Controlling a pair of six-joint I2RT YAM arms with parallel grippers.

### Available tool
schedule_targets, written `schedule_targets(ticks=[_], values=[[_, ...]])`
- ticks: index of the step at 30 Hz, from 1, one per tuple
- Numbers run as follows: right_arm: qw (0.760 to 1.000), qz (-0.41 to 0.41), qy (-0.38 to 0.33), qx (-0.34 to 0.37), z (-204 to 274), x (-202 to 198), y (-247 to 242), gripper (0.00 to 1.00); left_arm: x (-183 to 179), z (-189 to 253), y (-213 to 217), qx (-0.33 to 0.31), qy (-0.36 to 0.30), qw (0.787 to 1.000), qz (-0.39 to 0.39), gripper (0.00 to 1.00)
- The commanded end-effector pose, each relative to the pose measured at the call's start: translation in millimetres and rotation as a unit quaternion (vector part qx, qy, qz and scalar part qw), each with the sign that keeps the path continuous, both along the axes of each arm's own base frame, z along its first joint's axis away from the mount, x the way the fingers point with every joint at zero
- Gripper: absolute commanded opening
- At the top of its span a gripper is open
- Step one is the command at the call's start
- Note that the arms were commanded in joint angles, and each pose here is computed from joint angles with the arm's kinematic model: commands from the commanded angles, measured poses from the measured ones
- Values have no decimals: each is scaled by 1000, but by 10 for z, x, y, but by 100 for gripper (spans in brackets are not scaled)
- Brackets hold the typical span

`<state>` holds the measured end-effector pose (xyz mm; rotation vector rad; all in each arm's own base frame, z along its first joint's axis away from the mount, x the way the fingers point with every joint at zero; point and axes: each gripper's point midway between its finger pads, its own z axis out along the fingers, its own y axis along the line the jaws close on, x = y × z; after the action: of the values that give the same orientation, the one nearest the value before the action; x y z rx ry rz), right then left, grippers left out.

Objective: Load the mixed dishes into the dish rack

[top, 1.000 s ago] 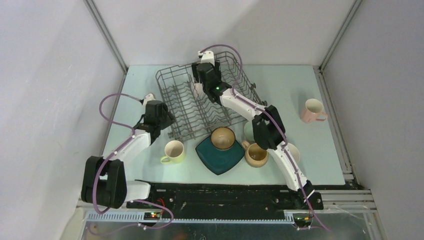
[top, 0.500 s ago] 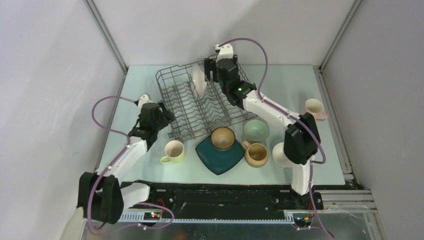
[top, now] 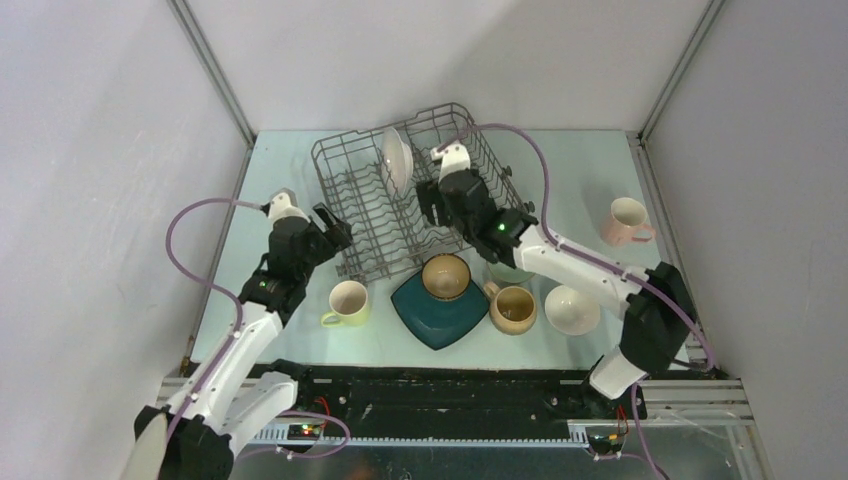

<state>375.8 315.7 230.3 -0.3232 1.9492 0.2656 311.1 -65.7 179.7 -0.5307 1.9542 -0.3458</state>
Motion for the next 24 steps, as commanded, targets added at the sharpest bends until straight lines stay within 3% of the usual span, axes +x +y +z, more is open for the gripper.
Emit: schedule_targets(ticks=[1,9,16,24], values=[[997,68,18,-25,-93,-606,59,78,-193,-8,-92,7,15,999,-34,86],[984,138,83,-81,-608,-1198,125,71,-399,86,-133,-5,1,998,-61,87],[971,176,117,-111,-998,-1422,284,69,-490,135,-103,-3,0,998,-61,88],[961,189,148,-140,-1432,-1500,420,68,-550,78,99,8,5,1000,-7,90]])
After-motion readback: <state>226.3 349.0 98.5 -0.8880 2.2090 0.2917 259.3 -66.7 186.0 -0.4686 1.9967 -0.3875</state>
